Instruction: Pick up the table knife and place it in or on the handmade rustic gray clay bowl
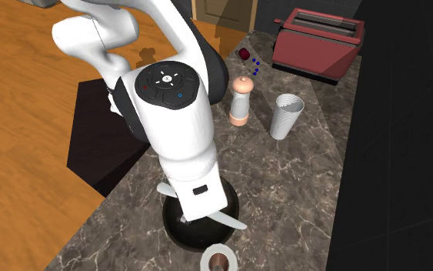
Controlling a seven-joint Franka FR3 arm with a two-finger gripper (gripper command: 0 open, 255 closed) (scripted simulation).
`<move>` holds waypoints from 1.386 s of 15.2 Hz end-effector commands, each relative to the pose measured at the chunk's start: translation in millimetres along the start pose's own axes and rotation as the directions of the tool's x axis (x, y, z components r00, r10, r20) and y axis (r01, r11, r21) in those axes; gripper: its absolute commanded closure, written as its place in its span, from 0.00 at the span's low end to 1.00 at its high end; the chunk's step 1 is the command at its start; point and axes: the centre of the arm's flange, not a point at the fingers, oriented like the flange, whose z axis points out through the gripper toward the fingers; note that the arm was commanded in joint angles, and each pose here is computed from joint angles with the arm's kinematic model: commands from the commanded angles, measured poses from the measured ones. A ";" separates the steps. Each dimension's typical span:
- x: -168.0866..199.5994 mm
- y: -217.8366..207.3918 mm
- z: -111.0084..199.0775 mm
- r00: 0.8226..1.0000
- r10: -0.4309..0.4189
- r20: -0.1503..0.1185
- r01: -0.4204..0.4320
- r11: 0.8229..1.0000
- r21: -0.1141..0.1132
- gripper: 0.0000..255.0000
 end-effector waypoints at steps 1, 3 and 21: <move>-1.1 -1.3 3.8 1.000 0.000 0.006 0.000 1.000 0.004 1.00; -1.1 -1.3 3.8 1.000 0.000 0.006 0.000 1.000 0.004 1.00; -0.7 -1.1 -46.2 1.000 0.000 0.006 0.000 1.000 0.004 0.00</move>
